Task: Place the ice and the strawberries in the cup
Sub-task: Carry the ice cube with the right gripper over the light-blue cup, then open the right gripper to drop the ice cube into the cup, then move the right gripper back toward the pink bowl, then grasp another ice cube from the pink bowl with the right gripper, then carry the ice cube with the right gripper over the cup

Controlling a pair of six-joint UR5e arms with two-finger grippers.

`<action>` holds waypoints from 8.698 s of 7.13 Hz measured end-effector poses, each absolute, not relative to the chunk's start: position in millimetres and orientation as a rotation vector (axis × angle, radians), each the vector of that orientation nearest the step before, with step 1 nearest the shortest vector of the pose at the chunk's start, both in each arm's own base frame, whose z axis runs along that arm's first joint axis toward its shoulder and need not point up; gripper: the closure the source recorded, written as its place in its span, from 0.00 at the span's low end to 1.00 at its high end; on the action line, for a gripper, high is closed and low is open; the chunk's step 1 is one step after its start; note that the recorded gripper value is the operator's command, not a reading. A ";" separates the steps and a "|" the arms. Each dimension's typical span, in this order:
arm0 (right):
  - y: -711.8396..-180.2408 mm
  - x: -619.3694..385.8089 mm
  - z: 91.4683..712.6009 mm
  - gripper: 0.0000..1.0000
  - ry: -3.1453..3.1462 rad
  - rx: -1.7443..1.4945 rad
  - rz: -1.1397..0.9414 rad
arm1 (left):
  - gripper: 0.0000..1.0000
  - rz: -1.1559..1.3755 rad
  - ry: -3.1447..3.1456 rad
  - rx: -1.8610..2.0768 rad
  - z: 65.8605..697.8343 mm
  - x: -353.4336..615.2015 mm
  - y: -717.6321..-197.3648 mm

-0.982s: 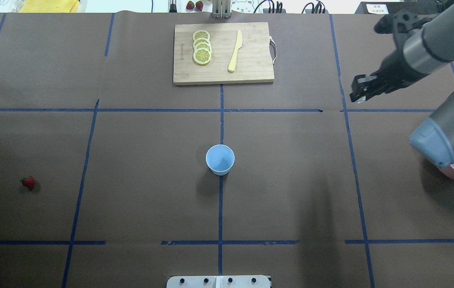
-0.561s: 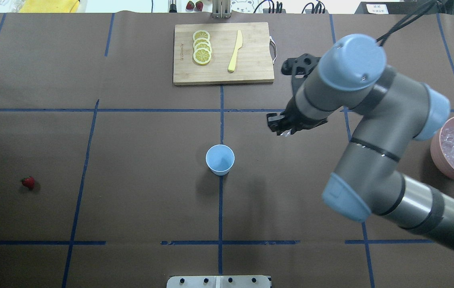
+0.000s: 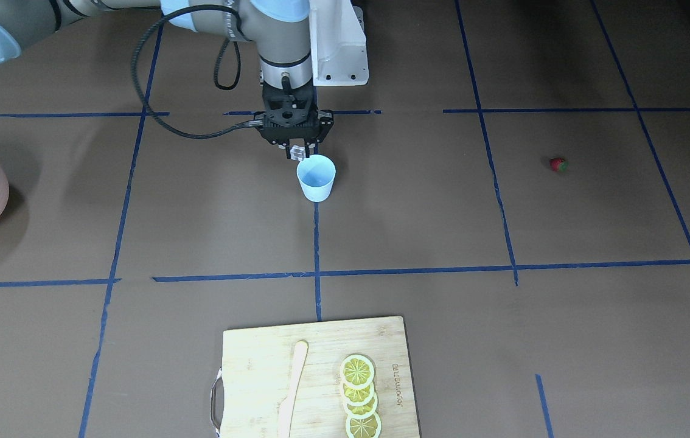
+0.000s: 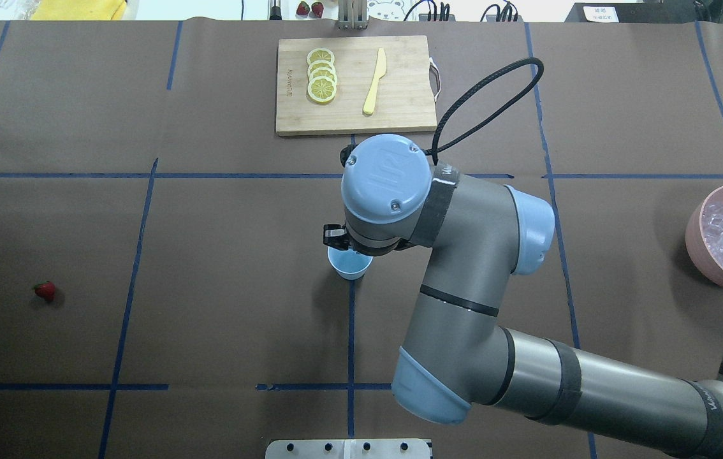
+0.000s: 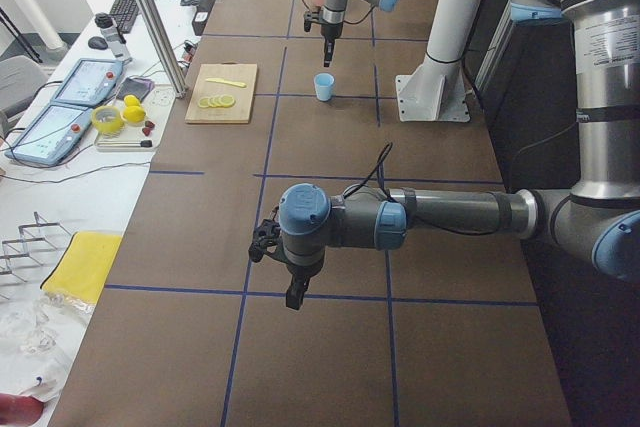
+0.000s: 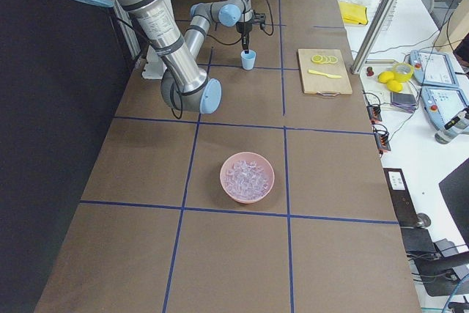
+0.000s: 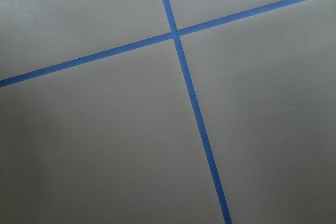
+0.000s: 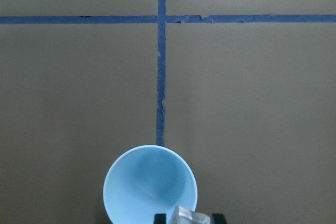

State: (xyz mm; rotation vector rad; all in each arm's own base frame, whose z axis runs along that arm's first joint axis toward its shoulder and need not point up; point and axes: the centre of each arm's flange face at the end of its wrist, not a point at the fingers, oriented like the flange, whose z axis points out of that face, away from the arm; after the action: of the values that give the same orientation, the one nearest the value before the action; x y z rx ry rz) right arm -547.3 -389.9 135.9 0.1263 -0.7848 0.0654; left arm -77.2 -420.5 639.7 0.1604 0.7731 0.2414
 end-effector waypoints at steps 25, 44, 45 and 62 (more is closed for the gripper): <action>-501.2 -85.3 515.3 0.02 -0.706 0.289 -0.535 | 0.00 0.240 0.774 0.157 640.9 -77.1 -419.2; -432.3 -127.6 610.2 0.97 -0.644 0.248 -0.791 | 0.00 0.240 0.773 0.158 640.8 -77.1 -419.1; -432.3 -127.7 607.8 0.97 -0.649 0.253 -0.793 | 0.00 0.241 0.773 0.159 640.5 -77.1 -419.2; -437.6 -474.0 149.9 0.98 -0.875 0.153 0.042 | 0.00 0.240 0.773 0.156 641.6 -77.2 -419.0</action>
State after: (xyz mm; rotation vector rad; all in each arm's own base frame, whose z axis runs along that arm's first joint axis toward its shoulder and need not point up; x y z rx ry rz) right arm -474.0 -437.6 149.9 0.1529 -0.8750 0.0422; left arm -77.2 -419.0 641.6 0.1559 0.7725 0.2396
